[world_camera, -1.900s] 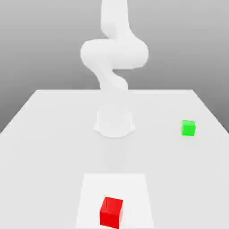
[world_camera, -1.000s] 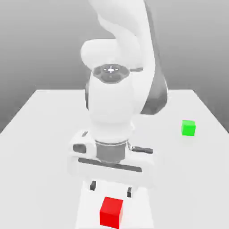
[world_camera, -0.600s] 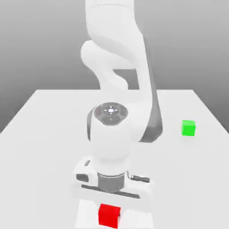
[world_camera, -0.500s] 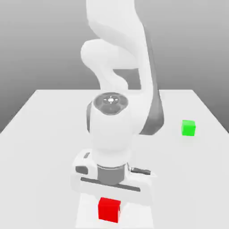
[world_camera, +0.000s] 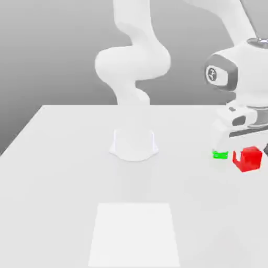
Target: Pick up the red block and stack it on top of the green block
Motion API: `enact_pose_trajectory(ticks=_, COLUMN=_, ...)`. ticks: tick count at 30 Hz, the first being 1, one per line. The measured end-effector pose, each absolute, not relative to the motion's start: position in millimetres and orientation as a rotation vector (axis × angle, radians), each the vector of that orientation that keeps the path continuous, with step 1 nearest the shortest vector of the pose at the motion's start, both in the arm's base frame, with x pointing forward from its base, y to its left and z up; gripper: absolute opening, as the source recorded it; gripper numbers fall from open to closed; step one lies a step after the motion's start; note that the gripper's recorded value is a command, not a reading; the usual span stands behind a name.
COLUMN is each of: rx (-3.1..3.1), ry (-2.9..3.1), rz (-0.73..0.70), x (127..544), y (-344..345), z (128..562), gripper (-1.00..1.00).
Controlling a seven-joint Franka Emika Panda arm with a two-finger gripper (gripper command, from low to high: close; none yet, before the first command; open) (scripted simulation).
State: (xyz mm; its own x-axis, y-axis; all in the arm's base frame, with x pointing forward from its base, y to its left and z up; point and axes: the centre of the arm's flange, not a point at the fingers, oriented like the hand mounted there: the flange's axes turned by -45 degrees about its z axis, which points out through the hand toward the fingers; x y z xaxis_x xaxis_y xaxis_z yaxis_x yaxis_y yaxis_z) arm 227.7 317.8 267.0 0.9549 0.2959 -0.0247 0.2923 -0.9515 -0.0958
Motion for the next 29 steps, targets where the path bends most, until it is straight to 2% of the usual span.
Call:
enact_pose_trajectory(ticks=4, rx=-3.005, ry=-0.667, rz=0.058, x=136.0, y=337.7, z=263.8, gripper=-1.0)
enact_pose_trajectory(ticks=9, rx=-2.995, ry=-0.913, rz=0.013, x=38.4, y=327.1, z=250.1, gripper=-1.0)
enact_pose_trajectory(ticks=19, rx=-3.028, ry=-0.946, rz=-0.057, x=32.8, y=326.2, z=217.9, gripper=-1.0)
enact_pose_trajectory(ticks=27, rx=-3.002, ry=-0.949, rz=-0.019, x=26.9, y=323.2, z=182.8, gripper=-1.0)
enact_pose_trajectory(ticks=28, rx=-3.002, ry=-0.936, rz=-0.01, x=28.4, y=322.3, z=180.0, gripper=1.0)
enact_pose_trajectory(ticks=29, rx=-3.008, ry=-0.918, rz=-0.01, x=32.2, y=321.9, z=180.0, gripper=1.0)
